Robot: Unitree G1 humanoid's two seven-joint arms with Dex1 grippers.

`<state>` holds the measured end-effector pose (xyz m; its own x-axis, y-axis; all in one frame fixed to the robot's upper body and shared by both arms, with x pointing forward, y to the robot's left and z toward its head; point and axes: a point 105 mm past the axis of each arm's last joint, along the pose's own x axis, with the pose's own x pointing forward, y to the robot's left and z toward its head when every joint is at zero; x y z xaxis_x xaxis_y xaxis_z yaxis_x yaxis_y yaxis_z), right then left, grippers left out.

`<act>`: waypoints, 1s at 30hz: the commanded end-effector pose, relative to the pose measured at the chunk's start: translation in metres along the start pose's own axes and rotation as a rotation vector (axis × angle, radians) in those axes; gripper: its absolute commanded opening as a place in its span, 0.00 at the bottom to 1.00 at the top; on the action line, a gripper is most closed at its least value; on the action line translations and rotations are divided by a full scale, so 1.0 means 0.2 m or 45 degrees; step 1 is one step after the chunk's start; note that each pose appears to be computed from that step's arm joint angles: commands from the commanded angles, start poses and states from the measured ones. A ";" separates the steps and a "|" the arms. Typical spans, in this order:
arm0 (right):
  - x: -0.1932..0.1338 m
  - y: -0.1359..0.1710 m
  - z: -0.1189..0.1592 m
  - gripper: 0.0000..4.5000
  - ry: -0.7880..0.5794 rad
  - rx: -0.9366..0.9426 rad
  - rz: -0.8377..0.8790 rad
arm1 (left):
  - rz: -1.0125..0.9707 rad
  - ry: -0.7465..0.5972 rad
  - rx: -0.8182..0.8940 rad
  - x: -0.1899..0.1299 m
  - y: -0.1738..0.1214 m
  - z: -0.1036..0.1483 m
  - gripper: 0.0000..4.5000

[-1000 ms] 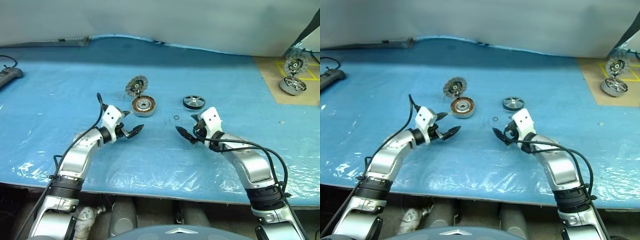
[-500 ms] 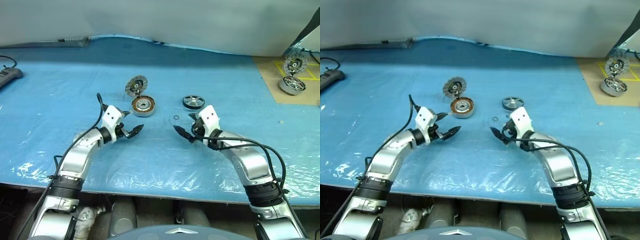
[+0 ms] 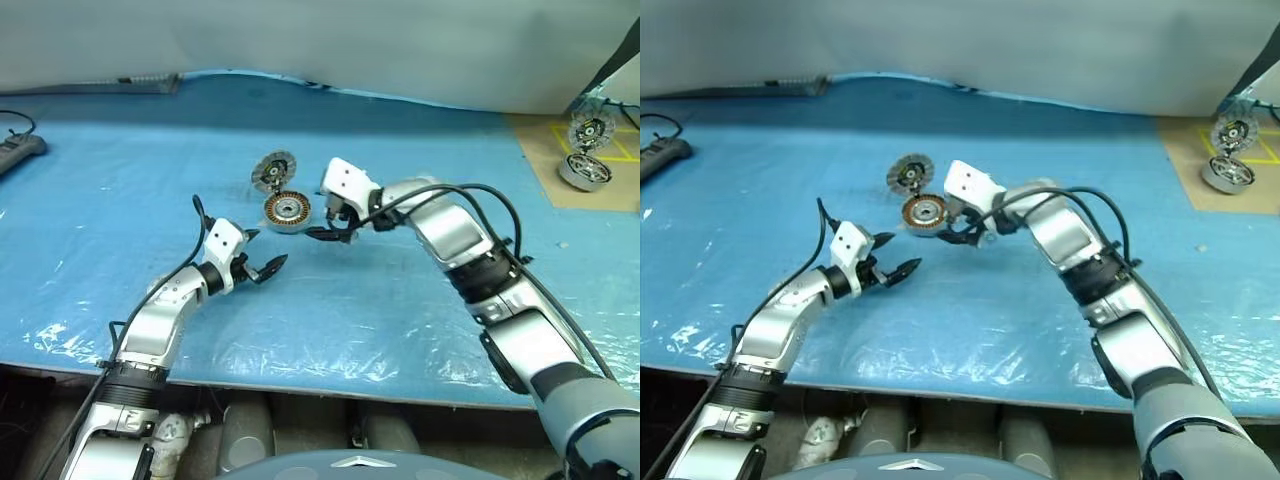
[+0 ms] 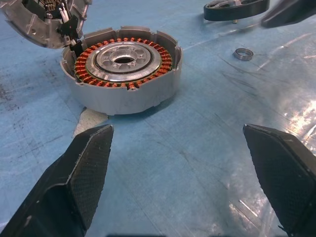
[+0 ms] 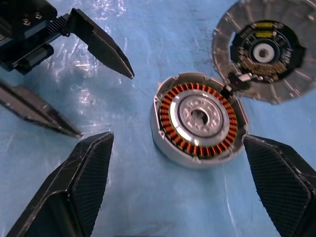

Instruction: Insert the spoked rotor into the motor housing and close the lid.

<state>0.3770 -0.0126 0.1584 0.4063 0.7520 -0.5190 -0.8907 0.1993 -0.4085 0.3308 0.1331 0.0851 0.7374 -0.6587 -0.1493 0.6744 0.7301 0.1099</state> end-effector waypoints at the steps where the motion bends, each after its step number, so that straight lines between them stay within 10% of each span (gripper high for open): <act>1: 0.09 -0.01 0.05 0.99 0.036 -0.159 0.059 | 0.008 -0.057 0.023 -0.01 -0.01 0.06 1.00; 24: 0.27 -0.02 -0.11 0.99 0.261 -0.290 0.153 | 0.018 -0.080 0.006 -0.01 -0.04 0.07 1.00; 30: 0.27 0.00 -0.18 0.65 0.332 -0.283 0.187 | 0.034 -0.081 0.003 -0.02 -0.04 0.06 1.00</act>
<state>0.4086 0.0142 0.1169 0.3618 0.6132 -0.7022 -0.8698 -0.0490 -0.4909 0.3236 0.1290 0.0837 0.7548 -0.6429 -0.1303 0.6548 0.7500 0.0928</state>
